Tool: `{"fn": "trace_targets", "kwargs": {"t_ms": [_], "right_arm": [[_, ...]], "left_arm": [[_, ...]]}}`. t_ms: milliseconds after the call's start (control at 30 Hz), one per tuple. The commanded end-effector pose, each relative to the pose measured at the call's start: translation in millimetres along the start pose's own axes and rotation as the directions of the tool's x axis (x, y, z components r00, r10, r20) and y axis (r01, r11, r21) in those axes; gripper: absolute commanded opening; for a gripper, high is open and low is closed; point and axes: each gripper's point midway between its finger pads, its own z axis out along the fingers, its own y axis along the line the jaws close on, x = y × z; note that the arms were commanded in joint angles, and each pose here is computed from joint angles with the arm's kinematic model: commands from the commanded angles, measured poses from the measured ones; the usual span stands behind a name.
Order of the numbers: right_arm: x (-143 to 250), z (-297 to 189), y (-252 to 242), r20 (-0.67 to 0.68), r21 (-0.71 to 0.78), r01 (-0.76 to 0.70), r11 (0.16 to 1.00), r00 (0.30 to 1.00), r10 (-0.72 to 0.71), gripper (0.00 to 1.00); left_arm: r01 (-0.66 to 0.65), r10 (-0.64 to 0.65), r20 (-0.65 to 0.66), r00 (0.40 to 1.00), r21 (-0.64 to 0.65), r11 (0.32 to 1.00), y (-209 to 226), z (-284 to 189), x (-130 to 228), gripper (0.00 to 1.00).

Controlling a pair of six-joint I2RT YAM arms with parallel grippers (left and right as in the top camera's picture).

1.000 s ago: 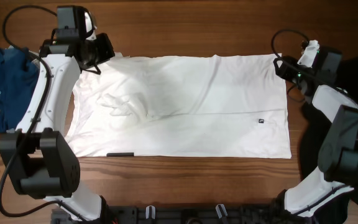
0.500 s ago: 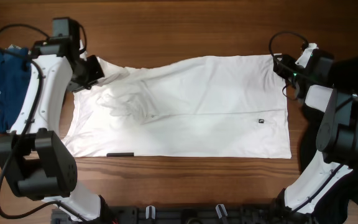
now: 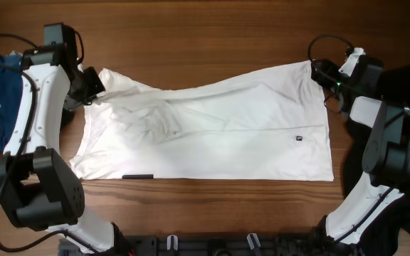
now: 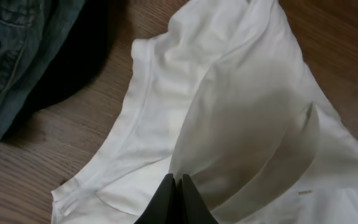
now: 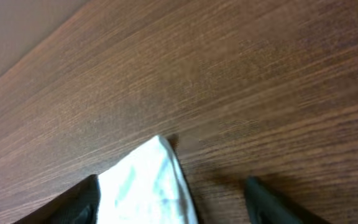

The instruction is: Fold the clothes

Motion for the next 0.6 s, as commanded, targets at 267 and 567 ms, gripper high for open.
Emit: {"fn": "trace_targets", "kwargs": {"t_ms": [267, 567], "right_arm": [[37.6, 17.0, 12.2, -0.088, 0.039, 0.044, 0.998, 0.995, -0.040, 0.11], [-15.6, -51.6, 53.7, -0.066, -0.133, -0.016, 0.991, 0.998, 0.007, 0.04]], "left_arm": [[0.031, -0.032, 0.047, 0.998, 0.035, 0.999, -2.4, -10.1, -10.4, 0.04], [0.031, -0.033, 0.038, 0.999, 0.032, 0.999, -1.5, -10.7, -7.9, 0.04]]}}
